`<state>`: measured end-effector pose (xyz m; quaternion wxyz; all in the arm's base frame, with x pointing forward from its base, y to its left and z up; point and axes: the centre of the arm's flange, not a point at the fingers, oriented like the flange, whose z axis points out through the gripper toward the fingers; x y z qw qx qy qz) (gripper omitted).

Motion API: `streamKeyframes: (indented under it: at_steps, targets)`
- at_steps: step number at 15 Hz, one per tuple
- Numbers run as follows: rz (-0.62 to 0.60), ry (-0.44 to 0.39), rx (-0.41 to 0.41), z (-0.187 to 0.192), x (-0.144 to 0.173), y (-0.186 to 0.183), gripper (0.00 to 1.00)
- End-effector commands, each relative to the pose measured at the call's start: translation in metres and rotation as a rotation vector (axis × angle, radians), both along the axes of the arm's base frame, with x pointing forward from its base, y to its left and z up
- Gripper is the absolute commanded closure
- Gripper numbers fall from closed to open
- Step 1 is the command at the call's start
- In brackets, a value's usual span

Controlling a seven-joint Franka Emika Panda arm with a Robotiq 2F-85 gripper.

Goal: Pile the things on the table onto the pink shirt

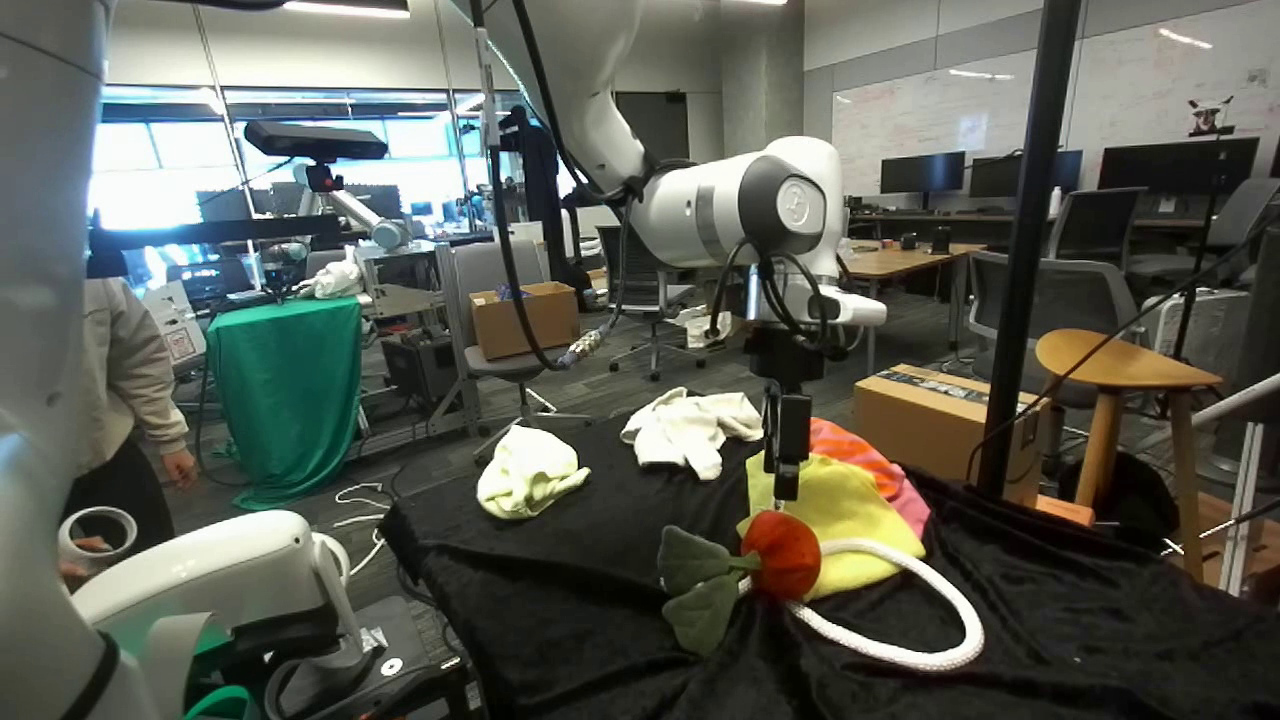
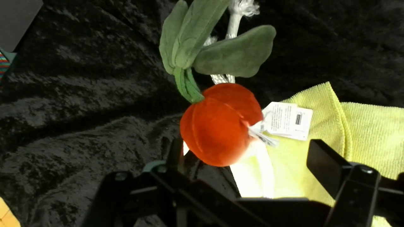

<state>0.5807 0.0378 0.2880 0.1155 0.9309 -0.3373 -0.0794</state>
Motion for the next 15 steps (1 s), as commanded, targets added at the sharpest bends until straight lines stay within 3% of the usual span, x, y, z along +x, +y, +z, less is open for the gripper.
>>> streamKeyframes:
  at_steps: [1, 4, 9, 15]
  targets:
    - [-0.001, 0.004, 0.001, 0.009, -0.001, 0.007, 0.00]
    - [0.059, -0.015, 0.004, 0.024, -0.012, 0.030, 0.01]
    - [0.193, -0.061, 0.012, 0.055, -0.034, 0.099, 0.00]
    - [0.311, -0.129, -0.013, 0.068, -0.028, 0.186, 0.00]
